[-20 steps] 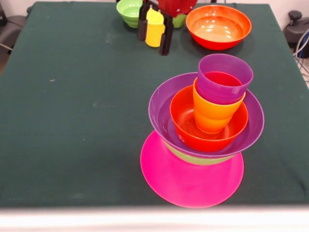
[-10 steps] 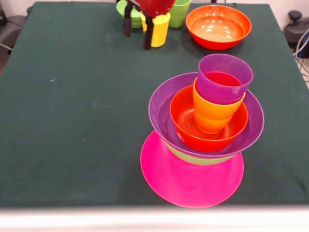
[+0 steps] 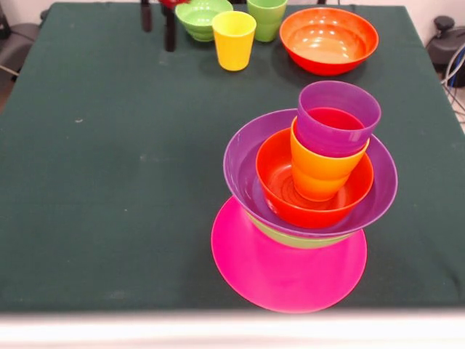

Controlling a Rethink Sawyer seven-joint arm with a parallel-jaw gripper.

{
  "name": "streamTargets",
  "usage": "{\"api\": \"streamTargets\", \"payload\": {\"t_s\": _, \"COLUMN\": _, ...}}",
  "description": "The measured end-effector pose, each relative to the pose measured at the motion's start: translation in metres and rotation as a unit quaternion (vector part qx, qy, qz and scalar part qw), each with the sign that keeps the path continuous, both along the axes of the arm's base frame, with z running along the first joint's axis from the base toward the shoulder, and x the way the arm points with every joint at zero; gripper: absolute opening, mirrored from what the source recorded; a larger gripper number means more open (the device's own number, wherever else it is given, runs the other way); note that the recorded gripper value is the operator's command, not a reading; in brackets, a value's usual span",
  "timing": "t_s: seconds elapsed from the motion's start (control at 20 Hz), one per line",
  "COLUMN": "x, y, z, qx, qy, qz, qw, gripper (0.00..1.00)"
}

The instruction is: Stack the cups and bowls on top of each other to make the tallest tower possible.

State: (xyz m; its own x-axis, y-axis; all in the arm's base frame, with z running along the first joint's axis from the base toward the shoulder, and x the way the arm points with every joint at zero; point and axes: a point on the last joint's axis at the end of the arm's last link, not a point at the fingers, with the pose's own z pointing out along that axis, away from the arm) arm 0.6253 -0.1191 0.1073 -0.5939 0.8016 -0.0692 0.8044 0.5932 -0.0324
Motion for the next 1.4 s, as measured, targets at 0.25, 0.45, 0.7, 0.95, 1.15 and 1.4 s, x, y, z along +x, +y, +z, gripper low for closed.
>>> {"api": "streamTargets", "payload": {"t_s": 0.25, "x": -0.029, "y": -0.036, "z": -0.008, "qx": 0.019, "qy": 0.015, "qz": 0.003, "qw": 0.9997, "gripper": 1.00}}
{"api": "streamTargets", "payload": {"t_s": 0.45, "x": -0.053, "y": -0.053, "z": -0.017, "qx": 0.036, "qy": 0.027, "qz": 0.012, "qw": 0.9989, "gripper": 1.00}}
{"api": "streamTargets", "payload": {"t_s": 0.7, "x": -0.089, "y": -0.048, "z": -0.037, "qx": 0.054, "qy": 0.036, "qz": 0.040, "qw": 0.9971, "gripper": 1.00}}
{"api": "streamTargets", "payload": {"t_s": 0.95, "x": -0.106, "y": -0.028, "z": -0.052, "qx": 0.058, "qy": 0.025, "qz": 0.071, "qw": 0.9955, "gripper": 1.00}}
{"api": "streamTargets", "payload": {"t_s": 1.15, "x": -0.122, "y": -0.008, "z": -0.063, "qx": 0.062, "qy": 0.014, "qz": 0.097, "qw": 0.9932, "gripper": 1.00}}
{"api": "streamTargets", "payload": {"t_s": 1.4, "x": -0.135, "y": 0.007, "z": -0.070, "qx": 0.070, "qy": 0.013, "qz": 0.113, "qw": 0.9910, "gripper": 1.00}}
